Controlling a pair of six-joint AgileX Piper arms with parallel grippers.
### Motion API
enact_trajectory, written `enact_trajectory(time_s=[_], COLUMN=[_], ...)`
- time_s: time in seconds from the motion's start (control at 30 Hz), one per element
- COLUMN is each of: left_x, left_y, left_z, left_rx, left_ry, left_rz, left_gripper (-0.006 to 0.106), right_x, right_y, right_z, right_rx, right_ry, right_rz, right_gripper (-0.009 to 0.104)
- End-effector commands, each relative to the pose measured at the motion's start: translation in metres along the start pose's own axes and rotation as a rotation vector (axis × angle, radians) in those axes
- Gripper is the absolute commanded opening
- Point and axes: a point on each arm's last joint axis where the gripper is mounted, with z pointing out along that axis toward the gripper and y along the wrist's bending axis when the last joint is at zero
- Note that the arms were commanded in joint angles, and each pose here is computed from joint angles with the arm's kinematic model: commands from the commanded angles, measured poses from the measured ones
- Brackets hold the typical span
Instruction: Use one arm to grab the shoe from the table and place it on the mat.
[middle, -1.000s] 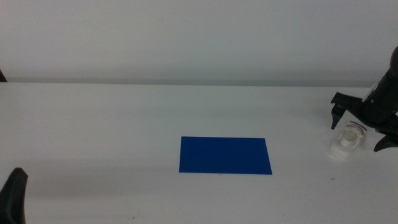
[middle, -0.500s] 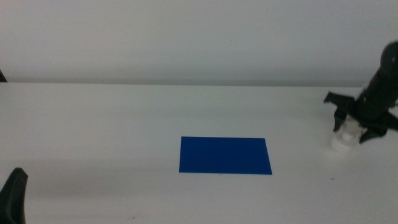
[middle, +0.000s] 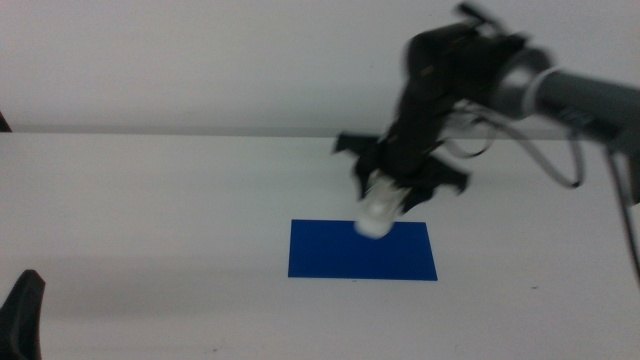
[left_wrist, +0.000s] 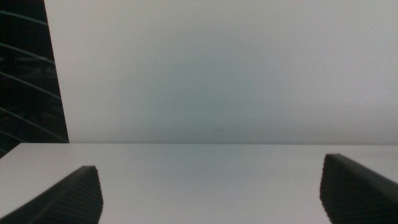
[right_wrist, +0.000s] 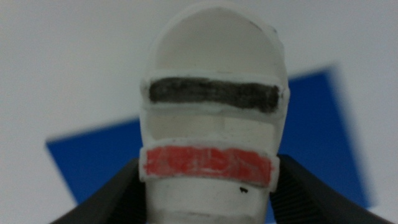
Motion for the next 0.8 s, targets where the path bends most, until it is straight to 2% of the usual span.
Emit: enact_trajectory(time_s=[0.0,0.13,0.43,0.63,0.77], left_x=[0.011,0.011,0.011,0.011,0.011], left_y=[0.001,0.001,0.001,0.001,0.001], left_z=[-0.001,-0.001,-0.001,-0.001,-0.001], left_rx=[0.004,0.004,0.004,0.004,0.004], left_ry=[-0.009,-0.009,-0.009,-0.009,-0.009], left_rz=[-0.008,-0.008,-0.008,-0.008,-0.008], left_gripper=[0.094,0.094,0.094,0.094,0.094], right_x=[0.019,0.037,0.047,0.050,0.049], right_y=[0.018,0.029,0.021,0.009,0.009], right_z=[0.007,0.016,0.013,0.007,0.009], right_rx=[0.016,0.055,0.152,0.101,0.099], right_ry=[0.025,0.044,0.037,-0.020,-0.025], right_rz=[0.006,0.014,0.067,0.109,0.075], right_gripper=[0.007,0.007,0.007,0.007,0.007])
